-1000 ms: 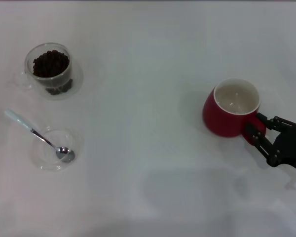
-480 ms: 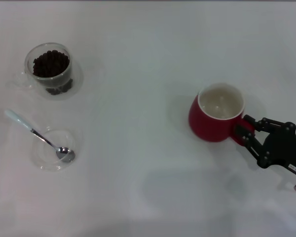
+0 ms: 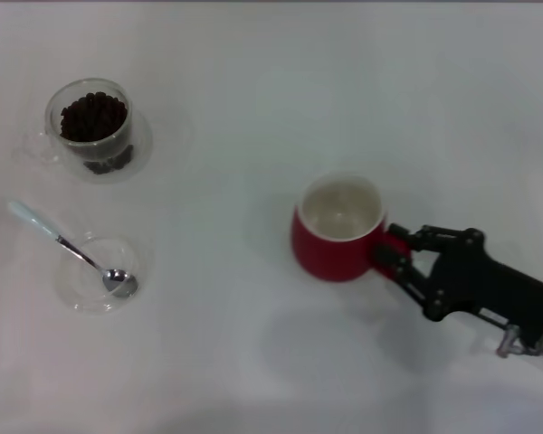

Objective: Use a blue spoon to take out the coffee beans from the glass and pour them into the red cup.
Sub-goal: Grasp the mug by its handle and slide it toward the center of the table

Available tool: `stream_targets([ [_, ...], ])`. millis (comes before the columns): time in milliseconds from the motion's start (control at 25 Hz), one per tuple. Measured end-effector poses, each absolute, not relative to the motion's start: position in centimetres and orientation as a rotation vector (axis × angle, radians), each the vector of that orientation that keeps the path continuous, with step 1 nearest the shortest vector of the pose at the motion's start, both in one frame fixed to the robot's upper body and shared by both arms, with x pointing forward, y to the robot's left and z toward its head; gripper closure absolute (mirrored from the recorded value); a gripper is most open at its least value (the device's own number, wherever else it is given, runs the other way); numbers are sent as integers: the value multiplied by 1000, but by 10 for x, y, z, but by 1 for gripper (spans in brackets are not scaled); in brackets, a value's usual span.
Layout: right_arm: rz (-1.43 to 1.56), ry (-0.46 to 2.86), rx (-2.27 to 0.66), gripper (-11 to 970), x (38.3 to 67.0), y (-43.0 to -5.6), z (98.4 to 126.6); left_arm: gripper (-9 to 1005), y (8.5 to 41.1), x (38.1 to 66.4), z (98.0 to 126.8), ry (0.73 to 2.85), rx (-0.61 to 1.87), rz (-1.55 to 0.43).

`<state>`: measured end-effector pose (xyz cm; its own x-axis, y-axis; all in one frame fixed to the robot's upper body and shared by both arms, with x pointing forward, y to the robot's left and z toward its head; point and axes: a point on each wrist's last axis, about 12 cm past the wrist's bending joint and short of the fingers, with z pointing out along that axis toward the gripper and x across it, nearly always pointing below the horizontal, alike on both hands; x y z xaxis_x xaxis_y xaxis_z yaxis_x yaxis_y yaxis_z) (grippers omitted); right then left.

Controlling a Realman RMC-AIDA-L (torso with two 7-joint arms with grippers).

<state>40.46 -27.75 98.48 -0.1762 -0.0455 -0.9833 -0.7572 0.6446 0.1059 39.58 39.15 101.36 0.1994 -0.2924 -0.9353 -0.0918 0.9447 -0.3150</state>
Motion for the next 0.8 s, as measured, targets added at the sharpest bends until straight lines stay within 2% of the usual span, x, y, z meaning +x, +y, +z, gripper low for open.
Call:
stream_targets([
  [400,818,1622,-789,737,414,-243,985,134,390,396,1013,1373,-332,-148],
  [800,810,1637,-816,737,414,-243,983,134,389,395,1012,1377,-332,-151],
])
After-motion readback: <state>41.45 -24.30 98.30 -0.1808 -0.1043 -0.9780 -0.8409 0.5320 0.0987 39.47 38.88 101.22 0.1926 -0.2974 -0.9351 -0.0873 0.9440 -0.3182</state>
